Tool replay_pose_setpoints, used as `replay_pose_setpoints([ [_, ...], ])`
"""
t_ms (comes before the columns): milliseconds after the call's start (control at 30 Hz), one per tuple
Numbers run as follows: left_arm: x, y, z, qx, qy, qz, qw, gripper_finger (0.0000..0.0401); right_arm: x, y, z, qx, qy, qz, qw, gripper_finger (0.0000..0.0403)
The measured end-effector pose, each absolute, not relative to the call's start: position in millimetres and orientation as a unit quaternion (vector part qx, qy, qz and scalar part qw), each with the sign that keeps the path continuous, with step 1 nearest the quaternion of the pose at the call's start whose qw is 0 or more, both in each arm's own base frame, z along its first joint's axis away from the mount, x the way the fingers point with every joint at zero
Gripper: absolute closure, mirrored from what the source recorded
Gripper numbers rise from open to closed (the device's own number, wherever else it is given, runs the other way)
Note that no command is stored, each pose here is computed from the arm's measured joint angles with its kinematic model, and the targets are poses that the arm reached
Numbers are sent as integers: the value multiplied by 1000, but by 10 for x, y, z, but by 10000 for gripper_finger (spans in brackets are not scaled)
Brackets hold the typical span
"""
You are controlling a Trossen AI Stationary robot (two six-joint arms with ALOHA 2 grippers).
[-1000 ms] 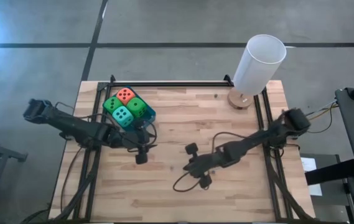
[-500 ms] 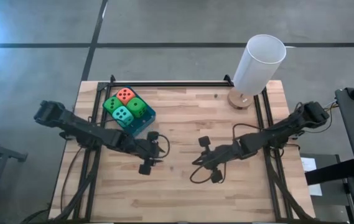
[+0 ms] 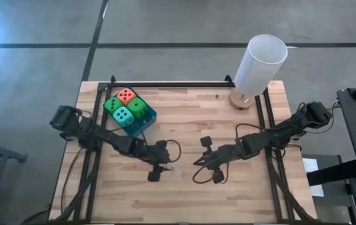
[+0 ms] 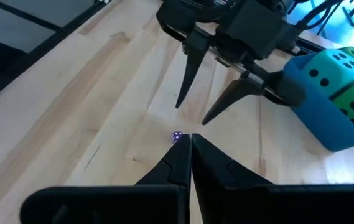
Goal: Pick & Place Dice
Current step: Put the small violet dice into the blue bin
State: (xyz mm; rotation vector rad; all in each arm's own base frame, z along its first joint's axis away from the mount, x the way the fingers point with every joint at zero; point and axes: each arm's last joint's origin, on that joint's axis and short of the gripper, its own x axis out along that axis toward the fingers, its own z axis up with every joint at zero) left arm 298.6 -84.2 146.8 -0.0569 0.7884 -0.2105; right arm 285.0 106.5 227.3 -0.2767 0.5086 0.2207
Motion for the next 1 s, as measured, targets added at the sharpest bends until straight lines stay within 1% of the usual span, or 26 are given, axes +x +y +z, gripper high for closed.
replay_pose_setpoints([
  [233, 2997, -932, 1511, -82, 379, -63, 920, 202, 2851, 1065, 2273, -136, 250, 109, 952, 394],
  [500, 2990, -1110, 1587, -76, 357, -23, 931, 190, 2850, 1066, 2273, -129, 251, 107, 953, 394],
  [800, 2909, -1272, 1563, -77, 337, 42, 937, 181, 2851, 1066, 2272, -129, 251, 107, 953, 394],
  [1000, 2911, -1295, 1507, -79, 334, 68, 937, 185, 2851, 1066, 2270, -129, 251, 107, 953, 394],
])
